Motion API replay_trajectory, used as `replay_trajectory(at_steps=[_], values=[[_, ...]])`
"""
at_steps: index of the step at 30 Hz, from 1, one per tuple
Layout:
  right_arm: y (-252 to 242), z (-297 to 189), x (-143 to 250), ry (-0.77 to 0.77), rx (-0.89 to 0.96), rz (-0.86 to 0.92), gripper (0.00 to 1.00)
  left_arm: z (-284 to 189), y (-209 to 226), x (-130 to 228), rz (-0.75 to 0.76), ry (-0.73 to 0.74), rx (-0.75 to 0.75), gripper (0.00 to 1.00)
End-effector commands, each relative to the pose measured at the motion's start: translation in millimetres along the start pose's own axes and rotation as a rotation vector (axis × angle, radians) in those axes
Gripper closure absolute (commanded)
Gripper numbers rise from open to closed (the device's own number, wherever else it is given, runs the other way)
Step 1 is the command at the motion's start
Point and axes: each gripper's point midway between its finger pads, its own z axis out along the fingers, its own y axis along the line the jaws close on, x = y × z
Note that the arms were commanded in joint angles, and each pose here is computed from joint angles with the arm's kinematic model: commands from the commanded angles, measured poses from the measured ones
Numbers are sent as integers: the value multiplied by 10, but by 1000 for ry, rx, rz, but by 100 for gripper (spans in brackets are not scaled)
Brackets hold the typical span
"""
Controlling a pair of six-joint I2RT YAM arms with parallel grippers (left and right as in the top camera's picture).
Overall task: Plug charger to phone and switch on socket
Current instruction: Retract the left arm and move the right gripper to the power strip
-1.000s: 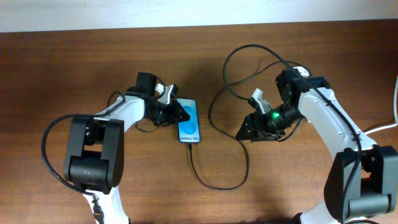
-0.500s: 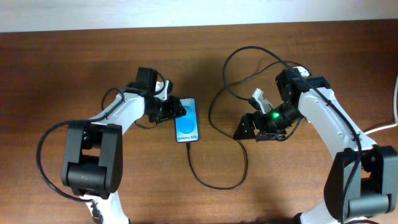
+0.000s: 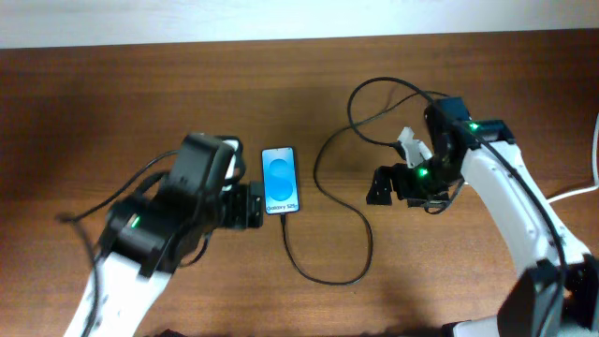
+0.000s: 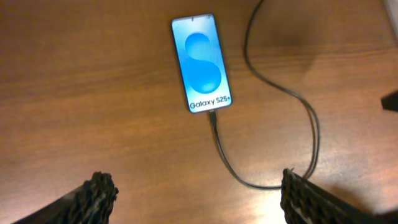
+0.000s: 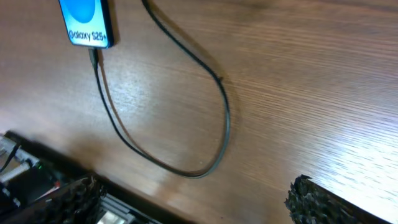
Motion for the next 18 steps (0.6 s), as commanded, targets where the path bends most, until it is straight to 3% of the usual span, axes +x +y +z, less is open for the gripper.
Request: replay_trajectory(at_steps=[1, 4, 6, 8, 10, 12, 15, 16, 18], values=[[-186, -325, 8, -129, 163, 115, 2, -601, 199, 197, -52, -146, -39, 9], [-222, -561, 34, -224, 194, 174, 2, -970, 389, 486, -68, -215, -47, 7], [-440, -752, 29, -285, 197, 259, 2, -1208, 830, 810, -175, -259, -206, 5], [-733, -870, 8, -320, 209, 339, 2, -1357, 997, 957, -235, -318, -241, 3], [-984, -950, -63, -362, 220, 392, 8, -1511, 1125, 1013, -272, -410, -258, 1], [-1233, -999, -210, -414, 219, 427, 53, -1593, 1222, 1072, -284, -453, -284, 1], [-1415, -949, -396, -444, 194, 449, 78, -1559, 1259, 1133, -275, -425, -309, 1], [-1522, -868, -500, -439, 193, 465, 92, -1549, 1319, 1175, -269, -411, -348, 1], [-1653, -799, -707, -419, 186, 497, 96, -1550, 1329, 1181, -269, -410, -354, 1]])
